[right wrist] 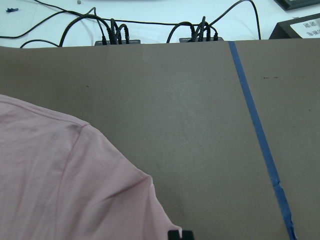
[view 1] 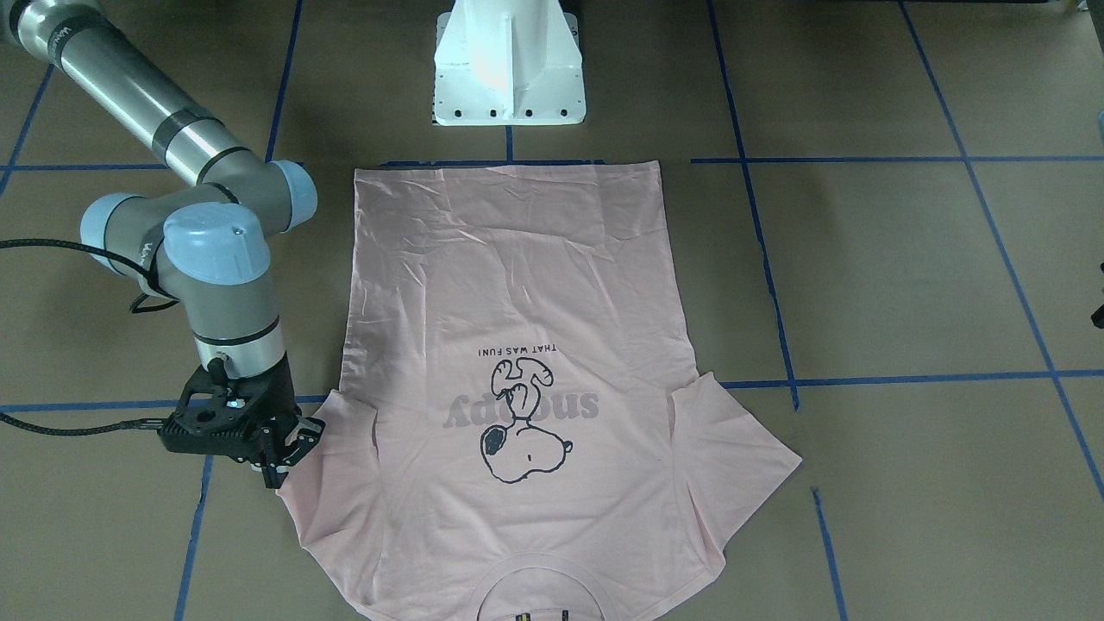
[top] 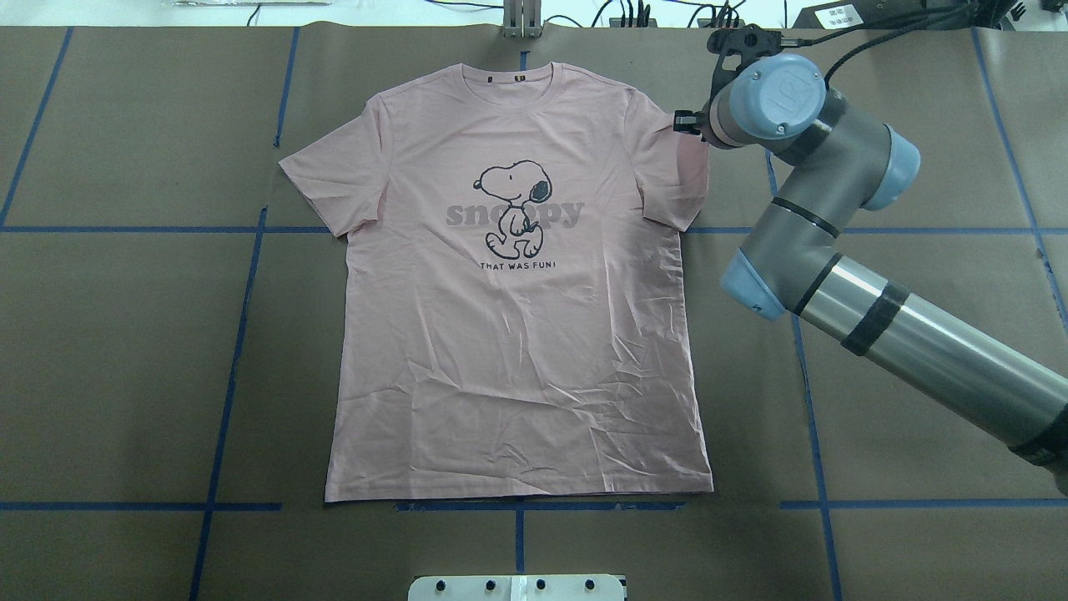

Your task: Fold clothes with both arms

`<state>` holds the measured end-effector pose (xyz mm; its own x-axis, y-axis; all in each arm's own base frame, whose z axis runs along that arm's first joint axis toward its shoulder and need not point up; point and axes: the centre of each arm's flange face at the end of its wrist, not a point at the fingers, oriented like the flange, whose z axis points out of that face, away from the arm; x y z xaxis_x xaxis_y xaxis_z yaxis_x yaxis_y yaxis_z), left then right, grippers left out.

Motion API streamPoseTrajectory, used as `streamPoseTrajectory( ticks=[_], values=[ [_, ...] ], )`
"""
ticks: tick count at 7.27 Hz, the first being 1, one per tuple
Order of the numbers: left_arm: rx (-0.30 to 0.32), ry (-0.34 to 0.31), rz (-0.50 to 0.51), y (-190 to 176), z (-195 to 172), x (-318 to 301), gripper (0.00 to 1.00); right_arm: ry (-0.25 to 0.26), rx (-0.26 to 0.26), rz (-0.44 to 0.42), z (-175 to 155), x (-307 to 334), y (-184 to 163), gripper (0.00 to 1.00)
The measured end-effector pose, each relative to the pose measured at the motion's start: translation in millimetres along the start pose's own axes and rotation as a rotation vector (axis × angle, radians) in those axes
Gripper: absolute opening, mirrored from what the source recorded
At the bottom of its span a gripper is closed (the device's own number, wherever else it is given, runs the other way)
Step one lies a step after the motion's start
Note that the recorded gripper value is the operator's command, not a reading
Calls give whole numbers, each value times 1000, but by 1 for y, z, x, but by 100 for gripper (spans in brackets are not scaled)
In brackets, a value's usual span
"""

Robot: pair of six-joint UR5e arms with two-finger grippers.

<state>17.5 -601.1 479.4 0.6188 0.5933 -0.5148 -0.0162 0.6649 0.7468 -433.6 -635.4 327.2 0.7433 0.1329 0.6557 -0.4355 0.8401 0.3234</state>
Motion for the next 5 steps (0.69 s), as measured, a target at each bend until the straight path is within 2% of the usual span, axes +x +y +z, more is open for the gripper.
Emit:
streamPoseTrajectory(
  ticks=[2, 3, 4, 5],
  values=[
    [0, 0, -1, 0, 0, 0, 100, 37, 16, 47, -24, -69, 3, 0],
    [0, 0, -1, 0, 0, 0, 100, 59, 24, 58, -19, -94, 9, 0],
    [-1, 0, -1, 0, 0, 0, 100, 87, 34, 59, -8, -113, 15, 31],
    [-1, 0, -2, 0, 0, -1, 100, 104, 41, 57, 0, -122, 21, 80]
  ],
)
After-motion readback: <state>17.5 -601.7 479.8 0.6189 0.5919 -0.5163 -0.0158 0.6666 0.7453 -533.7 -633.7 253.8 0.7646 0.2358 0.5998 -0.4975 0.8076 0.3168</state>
